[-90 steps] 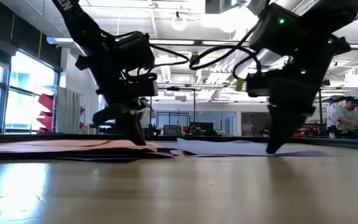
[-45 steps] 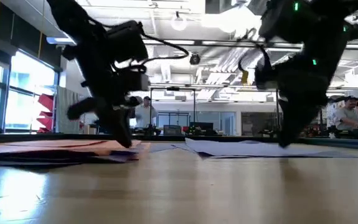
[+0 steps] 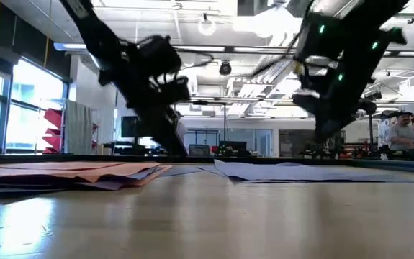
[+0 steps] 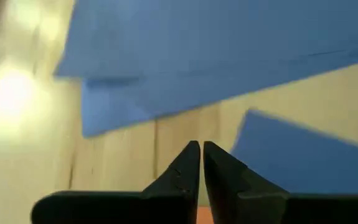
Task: Organize paper
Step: Stack the blue paper on top of the blue paper
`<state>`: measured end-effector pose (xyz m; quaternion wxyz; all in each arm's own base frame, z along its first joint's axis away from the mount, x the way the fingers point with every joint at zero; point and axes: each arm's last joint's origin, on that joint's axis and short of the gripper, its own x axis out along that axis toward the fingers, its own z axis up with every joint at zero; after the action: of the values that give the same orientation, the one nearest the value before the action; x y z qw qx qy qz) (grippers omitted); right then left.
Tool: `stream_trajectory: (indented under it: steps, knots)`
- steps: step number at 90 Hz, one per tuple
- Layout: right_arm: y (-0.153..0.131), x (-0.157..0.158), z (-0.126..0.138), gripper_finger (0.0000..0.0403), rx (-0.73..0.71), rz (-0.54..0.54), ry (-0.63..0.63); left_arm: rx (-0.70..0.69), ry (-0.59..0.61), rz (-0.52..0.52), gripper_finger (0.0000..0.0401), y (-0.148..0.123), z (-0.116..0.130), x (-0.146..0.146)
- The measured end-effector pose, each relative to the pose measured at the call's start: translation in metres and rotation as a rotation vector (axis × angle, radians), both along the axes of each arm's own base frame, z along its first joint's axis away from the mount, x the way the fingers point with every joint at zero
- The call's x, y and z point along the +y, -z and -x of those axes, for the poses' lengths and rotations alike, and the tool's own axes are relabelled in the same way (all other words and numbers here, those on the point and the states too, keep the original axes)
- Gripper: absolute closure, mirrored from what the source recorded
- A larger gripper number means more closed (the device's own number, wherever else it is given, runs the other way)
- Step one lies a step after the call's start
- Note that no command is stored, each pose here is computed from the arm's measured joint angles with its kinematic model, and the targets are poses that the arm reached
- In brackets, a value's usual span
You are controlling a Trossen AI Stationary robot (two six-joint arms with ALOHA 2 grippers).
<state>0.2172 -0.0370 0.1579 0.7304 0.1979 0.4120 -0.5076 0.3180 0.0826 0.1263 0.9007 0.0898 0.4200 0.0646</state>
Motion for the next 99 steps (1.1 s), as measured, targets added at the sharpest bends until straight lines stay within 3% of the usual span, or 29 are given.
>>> stream_trajectory:
  steps: [11,29,59,81,99]
  knots:
    - [0.005,-0.029,0.007,0.0403,0.0,0.051,0.087,0.036,0.004,-0.004,0.0401,0.014,-0.011,0.009]
    - [0.022,-0.065,0.013,0.0403,-0.107,-0.005,0.103,0.052,0.008,-0.026,0.0401,0.019,-0.03,0.022]
    - [0.047,-0.084,0.023,0.0403,-0.131,-0.043,0.155,0.04,-0.027,0.0,0.0401,0.021,-0.03,0.047]
    - [0.054,-0.089,0.013,0.0403,-0.123,0.004,0.048,0.029,-0.029,0.029,0.0401,0.024,-0.029,0.053]
    - [0.052,-0.091,0.008,0.0403,-0.09,0.032,-0.121,0.013,-0.029,0.011,0.0401,0.023,-0.03,0.055]
